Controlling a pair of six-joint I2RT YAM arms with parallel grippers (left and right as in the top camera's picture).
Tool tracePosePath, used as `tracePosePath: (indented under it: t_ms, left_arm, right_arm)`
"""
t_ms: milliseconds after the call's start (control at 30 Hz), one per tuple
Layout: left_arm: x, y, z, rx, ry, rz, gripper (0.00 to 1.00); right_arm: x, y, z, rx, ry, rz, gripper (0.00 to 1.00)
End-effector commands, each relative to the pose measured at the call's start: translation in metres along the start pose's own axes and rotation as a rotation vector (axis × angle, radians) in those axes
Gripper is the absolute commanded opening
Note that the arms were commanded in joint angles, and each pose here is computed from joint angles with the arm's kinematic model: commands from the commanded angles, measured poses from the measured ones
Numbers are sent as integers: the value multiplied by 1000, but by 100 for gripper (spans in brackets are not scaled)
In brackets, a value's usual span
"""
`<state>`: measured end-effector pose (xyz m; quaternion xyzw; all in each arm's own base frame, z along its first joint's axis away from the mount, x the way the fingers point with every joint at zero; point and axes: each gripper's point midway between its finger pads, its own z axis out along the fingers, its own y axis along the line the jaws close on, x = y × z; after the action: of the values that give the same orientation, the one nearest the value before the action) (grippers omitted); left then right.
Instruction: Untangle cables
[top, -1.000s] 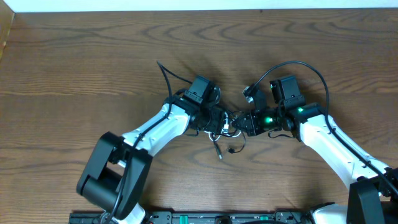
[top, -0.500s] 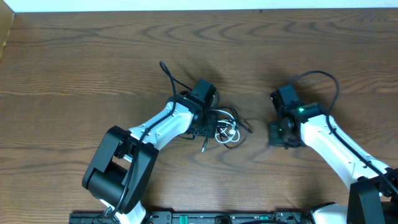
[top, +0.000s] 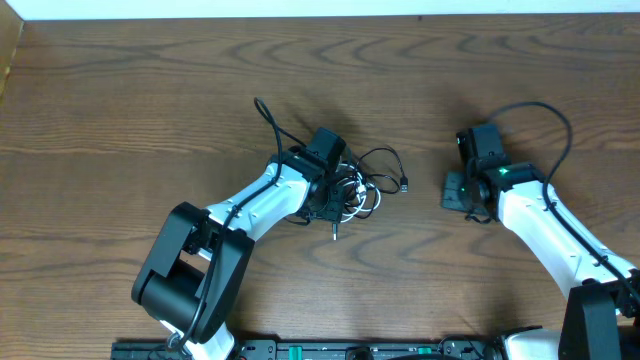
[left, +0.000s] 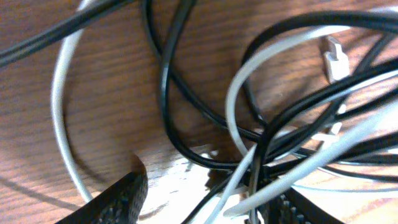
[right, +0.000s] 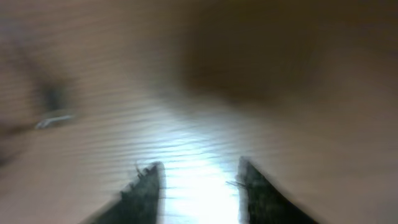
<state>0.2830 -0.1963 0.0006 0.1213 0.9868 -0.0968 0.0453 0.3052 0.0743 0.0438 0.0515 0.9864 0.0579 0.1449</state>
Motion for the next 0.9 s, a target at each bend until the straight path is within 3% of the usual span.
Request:
tracePosePath:
  t_ms: [0,100,467,667,867]
  left_arm:
    - [16,-19,10,142,72,111,55]
    - [19,-38,3,260,73,209,46]
    - [19,-42,1,282,72,221,44]
    - [19,-42,1,282,72,221,44]
    - [19,-42,1,282,72,221,44]
  right_arm:
    - [16,78,-19,-450,26,-353,55]
    - [14,87,-21,-475,-2,-416,58]
    - [-6,90,-10,-404,-109,-544,75]
    - [-32,92,-1,-367,-207,-557,70]
    - [-23,88,24,-362,-143,-546,60]
